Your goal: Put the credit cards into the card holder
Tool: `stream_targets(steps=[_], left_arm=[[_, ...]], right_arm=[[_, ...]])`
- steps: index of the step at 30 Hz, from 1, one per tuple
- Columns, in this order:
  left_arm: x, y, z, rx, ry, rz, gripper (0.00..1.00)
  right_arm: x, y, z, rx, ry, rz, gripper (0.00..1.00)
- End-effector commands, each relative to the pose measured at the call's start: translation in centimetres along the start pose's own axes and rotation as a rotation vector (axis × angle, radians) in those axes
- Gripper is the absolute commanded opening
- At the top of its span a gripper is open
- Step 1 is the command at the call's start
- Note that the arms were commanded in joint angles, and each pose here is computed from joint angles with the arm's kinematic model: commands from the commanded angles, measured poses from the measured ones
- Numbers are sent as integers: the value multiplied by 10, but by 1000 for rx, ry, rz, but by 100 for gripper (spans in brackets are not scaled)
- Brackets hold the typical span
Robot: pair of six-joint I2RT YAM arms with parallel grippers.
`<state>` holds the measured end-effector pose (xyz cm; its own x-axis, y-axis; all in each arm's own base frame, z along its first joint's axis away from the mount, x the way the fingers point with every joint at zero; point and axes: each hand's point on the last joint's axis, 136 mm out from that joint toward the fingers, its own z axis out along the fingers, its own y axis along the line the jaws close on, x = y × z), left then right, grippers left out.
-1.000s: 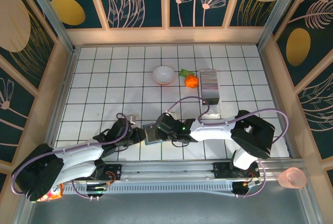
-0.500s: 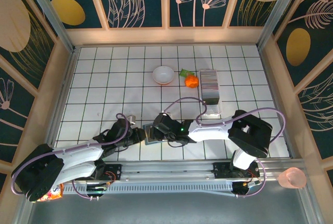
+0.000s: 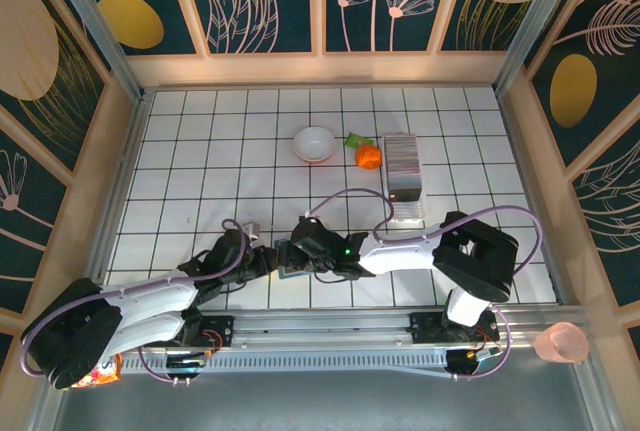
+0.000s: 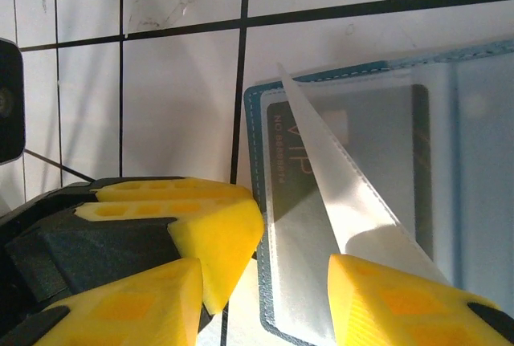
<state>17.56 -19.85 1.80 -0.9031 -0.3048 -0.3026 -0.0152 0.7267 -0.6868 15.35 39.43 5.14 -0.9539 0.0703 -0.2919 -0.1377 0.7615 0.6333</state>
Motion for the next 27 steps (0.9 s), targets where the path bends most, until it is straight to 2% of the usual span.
stream_targets(steps=[1,10,16,18,22,27], left_arm=[[3,20,-4,-76,-13,-22,16],[-13,29,-21,-126,-129,-51,17],[-27,45,-40,-203,-240,-94,14],[-34,53,-49,-247,-296,-118,11],[-51,63,-72,-319,-419,-159,13],[-82,59,-116,-382,-615,-186,21]], right_arm=[[4,2,6,-18,-1,20,45],[8,10,11,-56,21,26,45],[7,25,15,-107,26,7,45],[5,36,16,-143,27,-7,45],[-1,61,15,-208,22,-39,45],[-15,95,10,-304,-1,-66,45]])
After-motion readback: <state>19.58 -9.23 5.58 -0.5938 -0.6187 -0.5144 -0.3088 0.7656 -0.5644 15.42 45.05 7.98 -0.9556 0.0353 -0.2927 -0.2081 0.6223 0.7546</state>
